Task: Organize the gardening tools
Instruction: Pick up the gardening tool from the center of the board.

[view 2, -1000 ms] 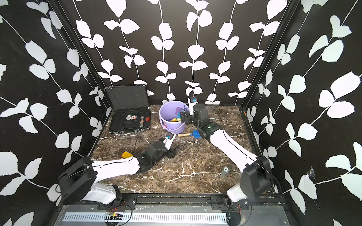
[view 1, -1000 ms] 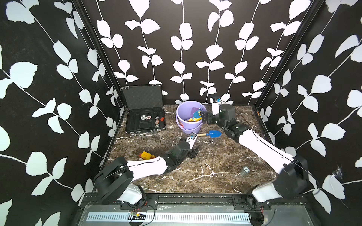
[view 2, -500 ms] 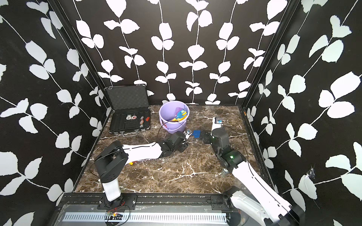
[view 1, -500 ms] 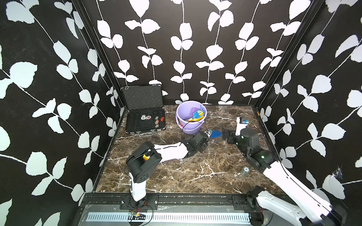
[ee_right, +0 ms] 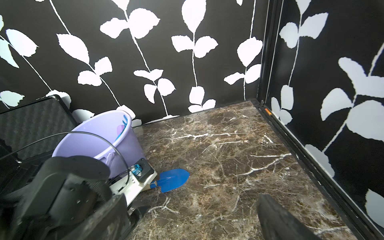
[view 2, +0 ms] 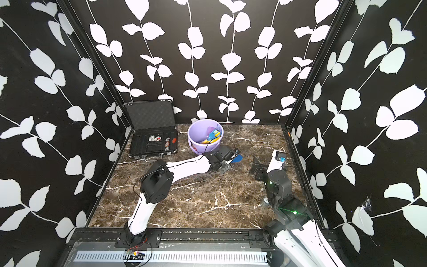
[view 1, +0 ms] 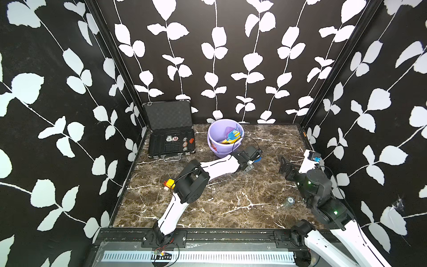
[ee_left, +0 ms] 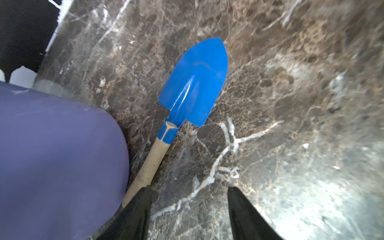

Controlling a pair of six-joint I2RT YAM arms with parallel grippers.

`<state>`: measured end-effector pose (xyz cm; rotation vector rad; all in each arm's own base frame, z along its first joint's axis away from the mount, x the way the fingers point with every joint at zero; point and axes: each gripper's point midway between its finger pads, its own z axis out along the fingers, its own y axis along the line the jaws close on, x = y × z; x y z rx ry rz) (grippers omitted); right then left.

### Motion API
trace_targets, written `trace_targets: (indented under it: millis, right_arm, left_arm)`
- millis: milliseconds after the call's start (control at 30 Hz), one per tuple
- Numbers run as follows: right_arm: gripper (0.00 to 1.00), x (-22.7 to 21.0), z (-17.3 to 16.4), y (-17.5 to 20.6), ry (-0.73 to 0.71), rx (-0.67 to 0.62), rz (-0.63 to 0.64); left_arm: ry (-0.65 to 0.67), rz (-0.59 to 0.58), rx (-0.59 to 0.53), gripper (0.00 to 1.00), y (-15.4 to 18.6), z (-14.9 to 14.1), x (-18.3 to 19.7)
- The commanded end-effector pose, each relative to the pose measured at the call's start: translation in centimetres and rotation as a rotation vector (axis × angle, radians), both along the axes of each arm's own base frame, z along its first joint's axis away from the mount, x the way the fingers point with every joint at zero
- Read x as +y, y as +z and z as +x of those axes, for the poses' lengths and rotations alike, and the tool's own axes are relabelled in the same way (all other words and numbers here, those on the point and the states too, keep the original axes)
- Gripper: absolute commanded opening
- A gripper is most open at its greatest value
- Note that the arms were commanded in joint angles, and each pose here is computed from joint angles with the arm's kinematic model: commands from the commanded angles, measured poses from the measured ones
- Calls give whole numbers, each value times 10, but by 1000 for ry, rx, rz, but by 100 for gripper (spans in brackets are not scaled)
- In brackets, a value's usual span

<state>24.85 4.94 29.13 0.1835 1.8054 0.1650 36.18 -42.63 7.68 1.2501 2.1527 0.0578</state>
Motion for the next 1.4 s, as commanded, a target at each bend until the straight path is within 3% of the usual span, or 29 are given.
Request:
trace_targets:
  millis: [0, 367, 700, 1367]
  right_arm:
    - [99, -8, -4, -3, -33, 8, -2]
    - [100, -12, -9, -8, -40, 7, 12]
    - [99, -13, -11, -9, -47, 2, 29]
    - [99, -18, -15, -7, -60, -26, 59]
  left_arm:
    - [-14, 59, 27, 61, 5, 6, 10]
    - [-17, 107, 98, 63, -15, 28, 17]
    - [-25, 96, 150, 75, -27, 36, 15]
    - [-39, 137, 289, 81, -66, 19, 17]
